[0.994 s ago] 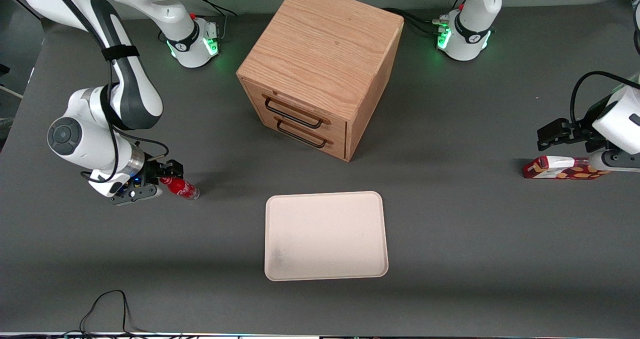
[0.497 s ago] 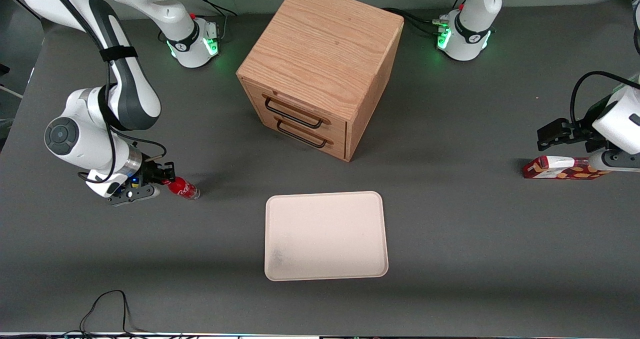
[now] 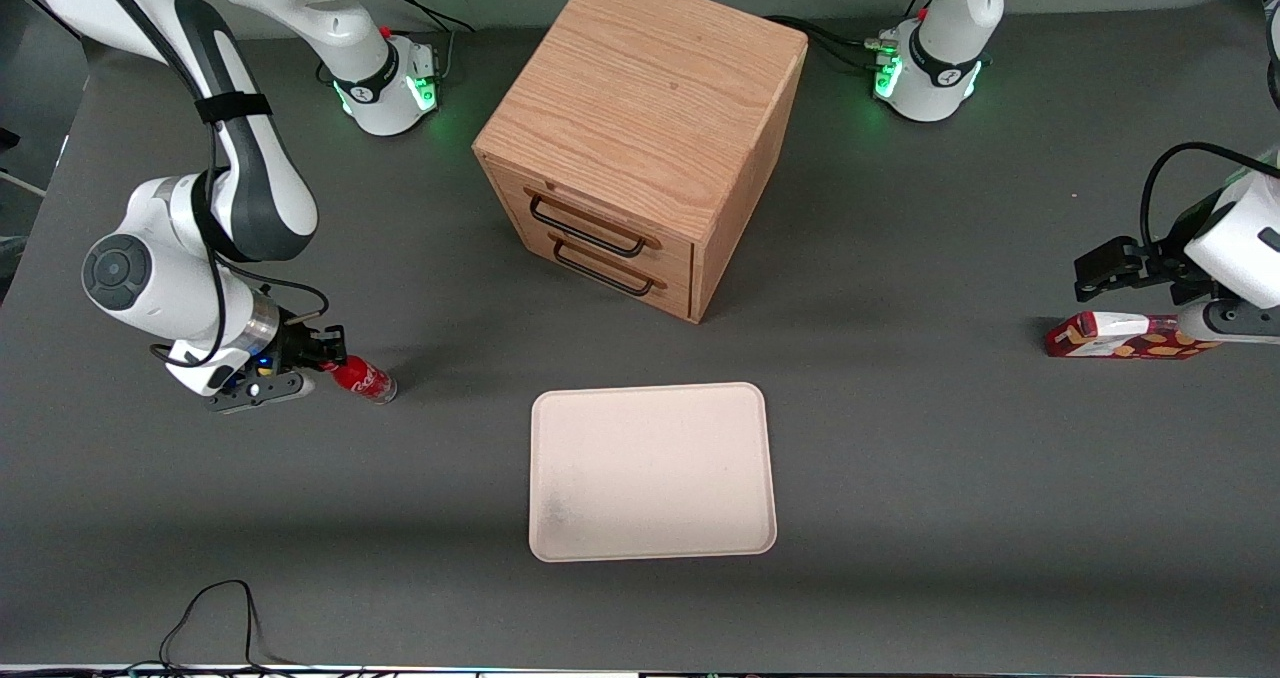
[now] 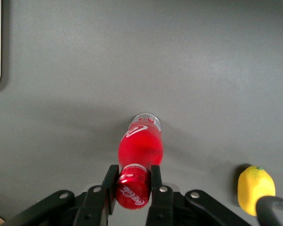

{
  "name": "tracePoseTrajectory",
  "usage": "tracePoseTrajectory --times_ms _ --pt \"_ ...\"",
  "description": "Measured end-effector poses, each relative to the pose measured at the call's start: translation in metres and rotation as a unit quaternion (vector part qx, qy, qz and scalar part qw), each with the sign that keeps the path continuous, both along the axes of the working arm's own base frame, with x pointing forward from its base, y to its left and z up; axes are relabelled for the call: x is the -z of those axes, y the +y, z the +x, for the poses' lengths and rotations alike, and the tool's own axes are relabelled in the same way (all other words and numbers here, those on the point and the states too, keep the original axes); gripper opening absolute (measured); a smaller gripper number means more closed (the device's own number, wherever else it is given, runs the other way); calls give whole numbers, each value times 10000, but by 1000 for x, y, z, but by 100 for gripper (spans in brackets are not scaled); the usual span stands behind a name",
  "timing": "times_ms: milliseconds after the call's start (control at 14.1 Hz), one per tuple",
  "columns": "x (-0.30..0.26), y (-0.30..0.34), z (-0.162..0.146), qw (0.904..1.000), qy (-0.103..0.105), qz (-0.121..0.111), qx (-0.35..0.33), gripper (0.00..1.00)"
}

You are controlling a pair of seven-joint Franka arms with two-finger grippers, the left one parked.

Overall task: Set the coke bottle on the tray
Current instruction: 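Close the right gripper around the bottle's neck and cap, then lift the bottle and carry it toward the cream tray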

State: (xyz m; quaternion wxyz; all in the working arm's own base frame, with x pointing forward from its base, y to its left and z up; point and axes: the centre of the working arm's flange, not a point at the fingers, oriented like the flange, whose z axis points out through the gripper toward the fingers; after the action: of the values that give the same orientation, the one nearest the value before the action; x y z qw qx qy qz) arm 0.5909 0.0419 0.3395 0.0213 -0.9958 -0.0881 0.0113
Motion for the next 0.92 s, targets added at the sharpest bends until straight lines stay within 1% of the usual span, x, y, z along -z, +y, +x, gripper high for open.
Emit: tracePoseTrajectory --times_ms 71,142,213,355,426,497,710,781,923 --pt "-8 -1 4 10000 -3 4 3 31" --pt "-21 -1 9 10000 51 7 -2 31" --pt "-36 0 14 9999 113 12 -13 31" --pt "-70 1 25 9999 129 25 -37 31" --pt "-90 2 28 9998 173 30 -53 31" --pt "-112 3 31 9996 255 33 -74 31" --pt "-185 6 39 9979 633 25 -156 31" --pt "-204 7 42 9973 714 19 -179 31" --pt "-229 8 50 9971 730 11 -207 31"
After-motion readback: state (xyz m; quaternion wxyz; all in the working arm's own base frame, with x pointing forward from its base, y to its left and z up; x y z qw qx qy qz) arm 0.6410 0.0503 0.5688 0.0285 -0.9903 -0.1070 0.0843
